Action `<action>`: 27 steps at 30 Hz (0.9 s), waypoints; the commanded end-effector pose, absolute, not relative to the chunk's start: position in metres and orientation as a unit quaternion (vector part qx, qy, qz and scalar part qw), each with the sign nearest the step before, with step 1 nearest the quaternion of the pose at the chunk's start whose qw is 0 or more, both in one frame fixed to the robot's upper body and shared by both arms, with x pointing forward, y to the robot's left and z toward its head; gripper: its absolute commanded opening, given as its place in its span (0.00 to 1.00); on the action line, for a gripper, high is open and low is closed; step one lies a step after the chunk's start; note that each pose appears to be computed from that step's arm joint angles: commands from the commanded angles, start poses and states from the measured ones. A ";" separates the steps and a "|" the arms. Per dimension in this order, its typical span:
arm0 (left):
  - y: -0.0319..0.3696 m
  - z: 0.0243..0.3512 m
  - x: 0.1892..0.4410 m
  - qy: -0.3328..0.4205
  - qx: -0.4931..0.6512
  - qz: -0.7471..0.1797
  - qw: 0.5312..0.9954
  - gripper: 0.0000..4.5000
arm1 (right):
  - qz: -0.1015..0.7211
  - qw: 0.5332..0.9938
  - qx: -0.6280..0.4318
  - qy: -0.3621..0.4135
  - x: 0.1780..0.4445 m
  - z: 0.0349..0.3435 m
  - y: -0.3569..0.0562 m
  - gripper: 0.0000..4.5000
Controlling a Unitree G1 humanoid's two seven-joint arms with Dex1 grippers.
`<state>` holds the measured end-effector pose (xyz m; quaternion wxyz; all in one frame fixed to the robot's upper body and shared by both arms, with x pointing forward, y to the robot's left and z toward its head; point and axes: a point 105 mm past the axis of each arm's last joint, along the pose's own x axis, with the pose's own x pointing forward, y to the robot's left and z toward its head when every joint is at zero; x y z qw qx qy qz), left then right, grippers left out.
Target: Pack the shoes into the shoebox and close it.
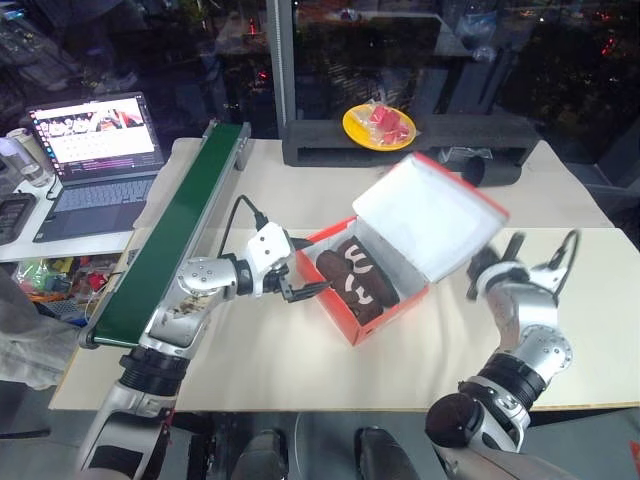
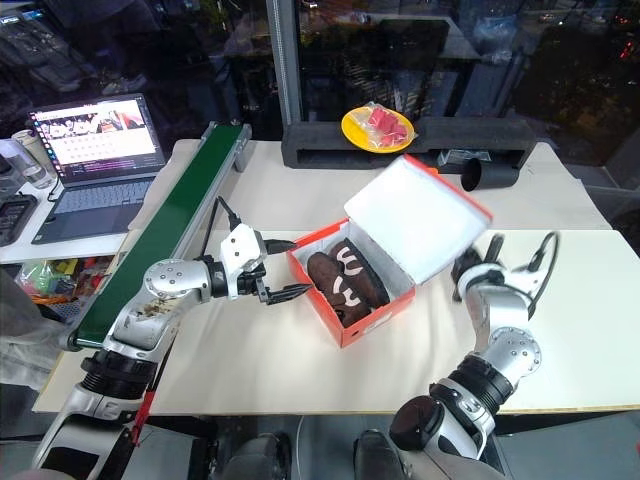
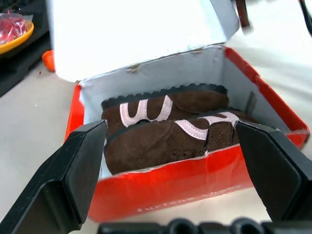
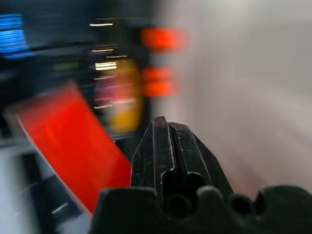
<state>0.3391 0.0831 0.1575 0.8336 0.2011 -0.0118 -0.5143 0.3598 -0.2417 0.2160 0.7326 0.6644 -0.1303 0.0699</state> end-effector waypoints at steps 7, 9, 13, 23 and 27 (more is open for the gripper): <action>0.082 0.173 0.341 -0.037 0.215 -0.512 0.831 1.00 | 0.371 0.863 0.337 -0.060 0.297 0.263 -0.140 0.03; 0.083 0.174 0.340 -0.037 0.215 -0.510 0.832 1.00 | 0.377 0.887 0.266 0.024 0.299 0.237 -0.125 0.03; 0.084 0.174 0.339 -0.038 0.216 -0.508 0.833 1.00 | 0.333 0.915 0.143 0.179 0.312 0.173 -0.116 0.03; 0.088 0.173 0.334 -0.035 0.215 -0.500 0.838 1.00 | 0.458 0.862 0.071 0.204 0.285 0.165 -0.070 0.03; 0.090 0.173 0.334 -0.034 0.215 -0.497 0.840 1.00 | 0.506 0.841 0.046 0.188 0.268 0.176 -0.057 0.03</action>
